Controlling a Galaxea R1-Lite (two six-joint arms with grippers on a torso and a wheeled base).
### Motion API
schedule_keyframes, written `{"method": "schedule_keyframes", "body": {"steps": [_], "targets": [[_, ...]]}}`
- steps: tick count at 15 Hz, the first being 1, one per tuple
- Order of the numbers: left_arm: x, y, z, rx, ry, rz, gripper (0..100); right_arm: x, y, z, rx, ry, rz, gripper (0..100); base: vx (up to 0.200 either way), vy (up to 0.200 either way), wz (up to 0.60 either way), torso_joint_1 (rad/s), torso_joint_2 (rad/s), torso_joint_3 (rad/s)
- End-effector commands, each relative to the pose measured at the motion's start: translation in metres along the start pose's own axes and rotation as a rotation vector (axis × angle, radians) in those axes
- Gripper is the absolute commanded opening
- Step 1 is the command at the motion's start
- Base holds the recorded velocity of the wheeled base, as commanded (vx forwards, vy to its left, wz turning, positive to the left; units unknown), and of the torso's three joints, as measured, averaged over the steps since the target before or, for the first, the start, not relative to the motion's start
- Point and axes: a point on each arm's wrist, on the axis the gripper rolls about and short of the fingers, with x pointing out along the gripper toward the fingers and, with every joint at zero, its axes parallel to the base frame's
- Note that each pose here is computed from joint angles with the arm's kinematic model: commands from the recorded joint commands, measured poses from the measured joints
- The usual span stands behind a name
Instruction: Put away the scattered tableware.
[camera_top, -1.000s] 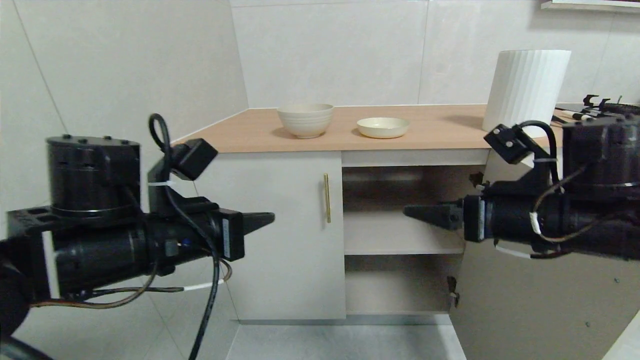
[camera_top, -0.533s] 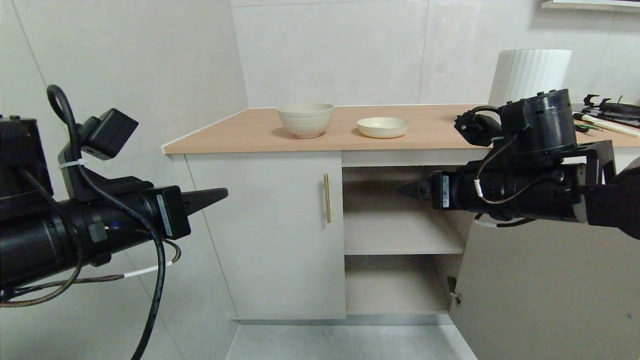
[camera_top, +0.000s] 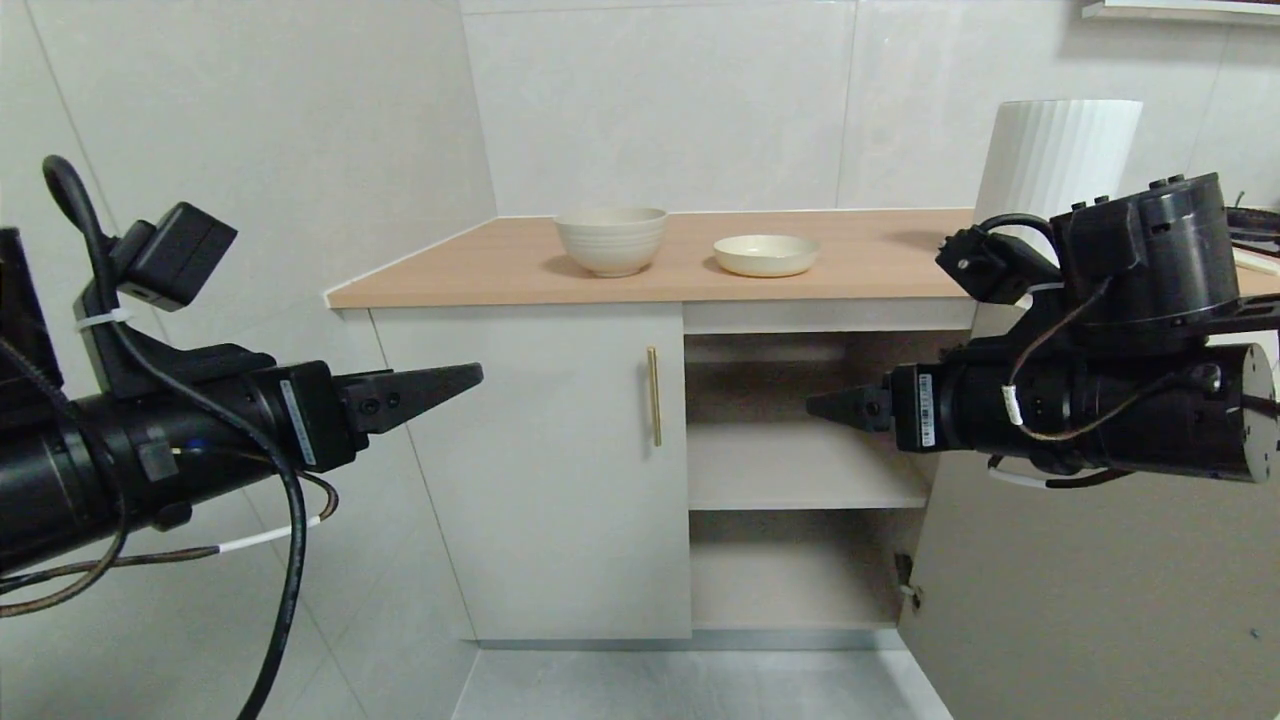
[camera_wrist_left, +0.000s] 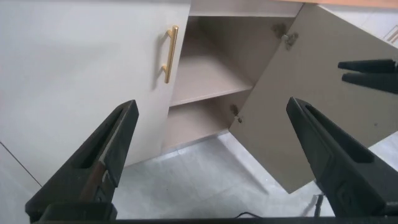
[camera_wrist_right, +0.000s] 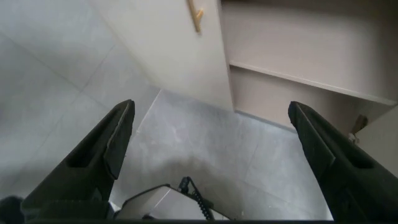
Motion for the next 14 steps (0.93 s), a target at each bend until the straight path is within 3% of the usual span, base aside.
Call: {"method": "schedule_keyframes", "body": {"steps": [1,7,14], "targets": [[-0.001,-0.001,0.001,0.002,-0.008,-0.001,100,-0.004,0.002,0.001,-0.002,-0.009,0.008,100,0.0,0.0,0.0,0.0,0.0,0.0],[-0.004,-0.001,0.005,0.004,-0.023,0.0,100,-0.009,0.002,0.004,-0.001,-0.026,0.012,100,0.0,0.0,0.0,0.0,0.0,0.0],[-0.005,0.005,0.012,-0.029,-0.045,0.029,100,-0.013,0.002,0.005,-0.001,-0.029,0.017,100,0.2,0.0,0.0,0.005,0.0,0.002]]}}
